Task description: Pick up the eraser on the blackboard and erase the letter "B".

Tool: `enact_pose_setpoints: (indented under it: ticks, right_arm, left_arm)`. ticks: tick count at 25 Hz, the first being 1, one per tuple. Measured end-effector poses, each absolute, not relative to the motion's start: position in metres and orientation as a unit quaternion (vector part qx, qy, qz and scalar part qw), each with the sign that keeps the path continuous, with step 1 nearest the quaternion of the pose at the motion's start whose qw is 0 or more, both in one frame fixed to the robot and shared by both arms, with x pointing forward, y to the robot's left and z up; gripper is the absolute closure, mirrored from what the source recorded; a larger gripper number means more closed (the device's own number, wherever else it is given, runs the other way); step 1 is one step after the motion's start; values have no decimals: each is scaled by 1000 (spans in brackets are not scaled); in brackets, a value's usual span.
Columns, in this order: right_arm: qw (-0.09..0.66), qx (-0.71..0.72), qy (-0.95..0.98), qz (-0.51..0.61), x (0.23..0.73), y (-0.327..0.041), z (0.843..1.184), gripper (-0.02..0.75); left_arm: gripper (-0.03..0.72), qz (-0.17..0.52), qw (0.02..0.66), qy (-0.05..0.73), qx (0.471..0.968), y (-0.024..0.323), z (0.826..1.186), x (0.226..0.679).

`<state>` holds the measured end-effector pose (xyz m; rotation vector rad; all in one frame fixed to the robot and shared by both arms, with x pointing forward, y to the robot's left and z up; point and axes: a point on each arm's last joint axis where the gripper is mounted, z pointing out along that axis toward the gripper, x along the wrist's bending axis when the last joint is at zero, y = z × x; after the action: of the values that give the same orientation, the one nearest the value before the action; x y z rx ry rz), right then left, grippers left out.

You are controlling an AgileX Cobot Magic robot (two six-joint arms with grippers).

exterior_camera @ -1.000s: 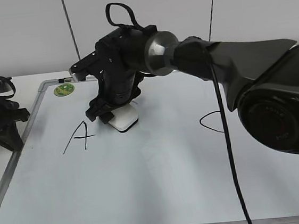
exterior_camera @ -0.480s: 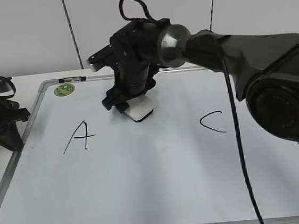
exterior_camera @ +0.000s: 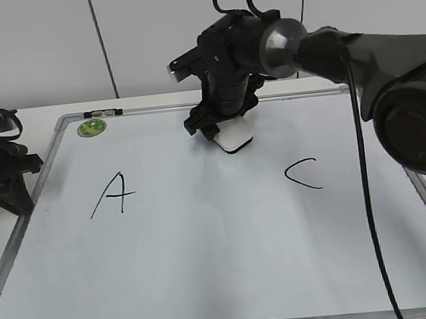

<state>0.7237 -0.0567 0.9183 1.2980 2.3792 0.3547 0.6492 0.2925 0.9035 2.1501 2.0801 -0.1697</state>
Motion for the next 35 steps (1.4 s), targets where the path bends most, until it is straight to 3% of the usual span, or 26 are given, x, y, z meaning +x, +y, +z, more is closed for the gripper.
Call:
enact_pose_setpoints:
  ticks: [8, 19, 27, 35]
  right_arm:
    - [207, 449, 861, 122, 716, -44, 918, 200]
    - [196, 382, 893, 135, 672, 25, 918, 200]
    - [211, 381, 892, 124, 677, 17, 919, 200]
    - [226, 441, 863, 97, 719, -51, 919, 200]
  left_arm:
    - [678, -57, 72, 692, 716, 292, 903, 649]
    - [678, -57, 71, 692, 716, 293, 903, 649]
    - [678, -57, 71, 692, 716, 293, 903, 649]
    - [678, -57, 71, 692, 716, 293, 903, 649]
